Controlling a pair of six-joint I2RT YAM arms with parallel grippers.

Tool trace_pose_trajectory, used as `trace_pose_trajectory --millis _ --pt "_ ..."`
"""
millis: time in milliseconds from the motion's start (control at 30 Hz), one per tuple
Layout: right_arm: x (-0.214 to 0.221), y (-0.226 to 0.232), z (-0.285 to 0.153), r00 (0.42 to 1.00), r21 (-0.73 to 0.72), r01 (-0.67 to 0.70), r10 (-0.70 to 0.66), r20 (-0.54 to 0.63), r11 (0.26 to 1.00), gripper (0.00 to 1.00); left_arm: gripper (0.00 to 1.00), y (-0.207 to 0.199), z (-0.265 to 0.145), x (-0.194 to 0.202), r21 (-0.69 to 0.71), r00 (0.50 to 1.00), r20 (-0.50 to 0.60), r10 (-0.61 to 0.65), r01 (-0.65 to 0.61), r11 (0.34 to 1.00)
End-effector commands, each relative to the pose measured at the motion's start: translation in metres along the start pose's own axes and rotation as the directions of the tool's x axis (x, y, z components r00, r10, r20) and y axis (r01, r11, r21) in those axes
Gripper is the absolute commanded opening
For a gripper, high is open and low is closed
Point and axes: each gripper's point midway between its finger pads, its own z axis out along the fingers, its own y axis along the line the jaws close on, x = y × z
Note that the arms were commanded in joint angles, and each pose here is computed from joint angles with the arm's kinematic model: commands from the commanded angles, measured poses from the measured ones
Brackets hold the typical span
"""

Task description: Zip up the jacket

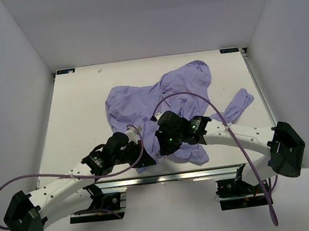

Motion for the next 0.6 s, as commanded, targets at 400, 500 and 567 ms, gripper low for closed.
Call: trace_pose_trajectory --millis 400,500,567 --pt "-0.121 -0.097 -0.017 0.958 0.325 -0.154 0.06 0.281 0.933 0.0 0.0 0.05 -0.016 0.084 -0.142 0.948 -0.294 -0.124 0.085 0.986" --pt "-0.143 -0.116 -0.016 0.952 0.352 -0.166 0.057 0.301 0.921 0.0 0.0 0.05 -0.019 0.096 -0.127 0.932 -0.327 -0.155 0.119 0.985" --pt "-0.16 -0.139 -0.011 0.944 0.37 -0.185 0.061 0.323 0.91 0.0 0.0 0.05 -0.021 0.101 -0.126 0.927 -0.334 -0.168 0.132 0.983"
